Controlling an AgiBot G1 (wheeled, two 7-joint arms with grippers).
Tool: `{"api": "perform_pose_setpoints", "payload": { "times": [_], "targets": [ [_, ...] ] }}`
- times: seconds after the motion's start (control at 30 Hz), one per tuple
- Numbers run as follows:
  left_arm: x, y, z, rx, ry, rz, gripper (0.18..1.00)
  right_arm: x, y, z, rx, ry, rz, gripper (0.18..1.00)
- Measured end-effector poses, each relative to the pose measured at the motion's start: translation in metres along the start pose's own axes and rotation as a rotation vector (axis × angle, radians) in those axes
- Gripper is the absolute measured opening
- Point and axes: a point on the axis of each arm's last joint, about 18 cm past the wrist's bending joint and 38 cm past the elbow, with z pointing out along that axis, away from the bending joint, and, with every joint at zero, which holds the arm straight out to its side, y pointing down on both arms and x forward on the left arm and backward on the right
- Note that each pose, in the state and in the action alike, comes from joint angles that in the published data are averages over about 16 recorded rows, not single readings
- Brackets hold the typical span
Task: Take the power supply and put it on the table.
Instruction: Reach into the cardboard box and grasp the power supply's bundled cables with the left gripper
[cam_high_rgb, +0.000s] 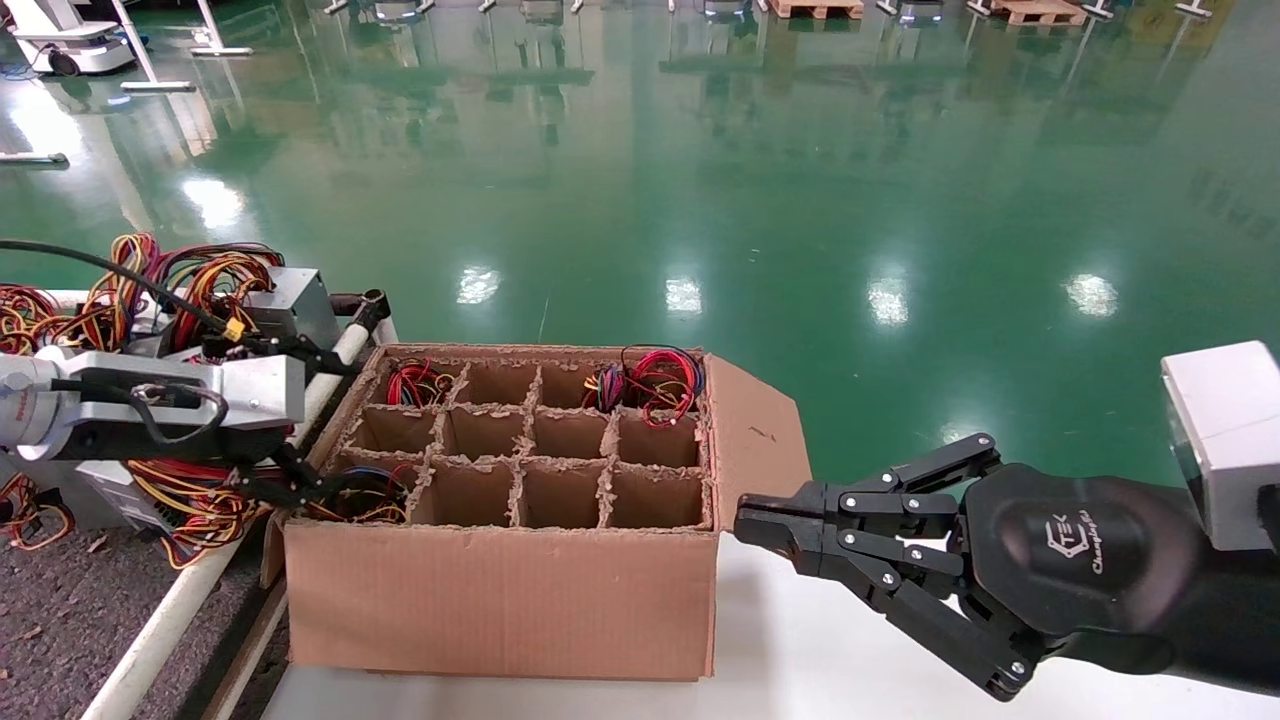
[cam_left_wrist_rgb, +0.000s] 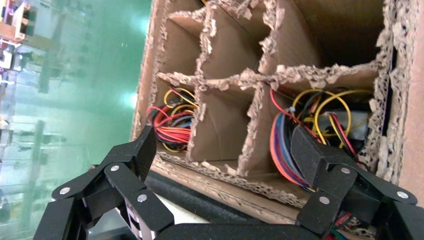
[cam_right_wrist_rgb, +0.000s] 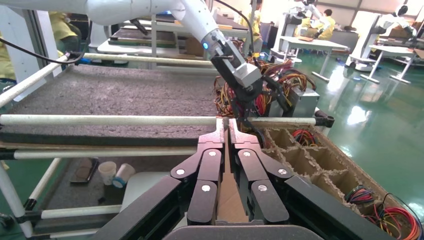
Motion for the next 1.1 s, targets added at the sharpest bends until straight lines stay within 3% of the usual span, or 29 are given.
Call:
{"api": "perform_pose_setpoints", "payload": {
  "times": [0.27,0.57,1.1],
  "targets": [
    [0.006,0.007,0.004,-0.015,0.029,-0.006,0.946,0.000,0.000,0.000,0.000,0.000,0.000,0.250],
    [0.013,0.014,0.007,-0.038,0.059,-0.007,0.830,0.000,0.000,0.000,0.000,0.000,0.000,0.387],
    [0.013,0.019,0.010,-0.040,0.047,0.000,0.457,0.000,0.000,0.000,0.000,0.000,0.000,0.744]
  ]
}}
